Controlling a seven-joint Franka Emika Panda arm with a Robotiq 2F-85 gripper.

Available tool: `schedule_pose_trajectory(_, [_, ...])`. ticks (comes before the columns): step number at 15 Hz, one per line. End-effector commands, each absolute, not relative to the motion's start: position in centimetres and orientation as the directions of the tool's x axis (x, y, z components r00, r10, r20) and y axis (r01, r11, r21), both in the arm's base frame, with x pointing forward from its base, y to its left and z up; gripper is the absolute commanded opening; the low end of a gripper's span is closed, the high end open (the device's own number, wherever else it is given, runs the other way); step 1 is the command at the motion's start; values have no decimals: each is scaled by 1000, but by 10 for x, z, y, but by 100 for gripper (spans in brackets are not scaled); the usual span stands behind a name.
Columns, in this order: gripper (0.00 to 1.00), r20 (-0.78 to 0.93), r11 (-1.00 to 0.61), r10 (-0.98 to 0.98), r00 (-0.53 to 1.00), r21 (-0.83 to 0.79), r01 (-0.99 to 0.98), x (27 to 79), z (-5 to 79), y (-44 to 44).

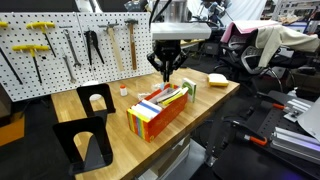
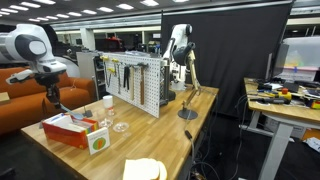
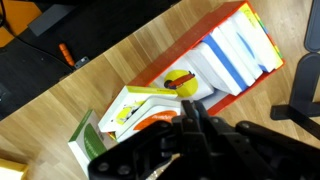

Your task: Remove the spoon from the glass cup and put it in the box

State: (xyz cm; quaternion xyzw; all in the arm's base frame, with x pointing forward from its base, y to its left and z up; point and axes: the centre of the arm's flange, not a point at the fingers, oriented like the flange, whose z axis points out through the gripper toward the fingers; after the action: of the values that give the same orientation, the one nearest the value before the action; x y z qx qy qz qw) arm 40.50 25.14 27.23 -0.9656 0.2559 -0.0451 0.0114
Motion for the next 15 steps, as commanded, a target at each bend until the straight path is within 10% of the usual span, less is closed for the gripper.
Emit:
schedule_pose_trajectory(1, [1,44,-895,-445,894,-38,-444,416,259,256])
schedule_pose_trajectory(4, [1,25,-910,-415,909,-19,-415,418,249,260])
schedule_pose_trajectory(5, [29,19,-913,-408,913,-17,-408,419,247,261])
schedule_pose_trajectory(15, [92,31,-935,-355,934,-13,-355,420,273,268])
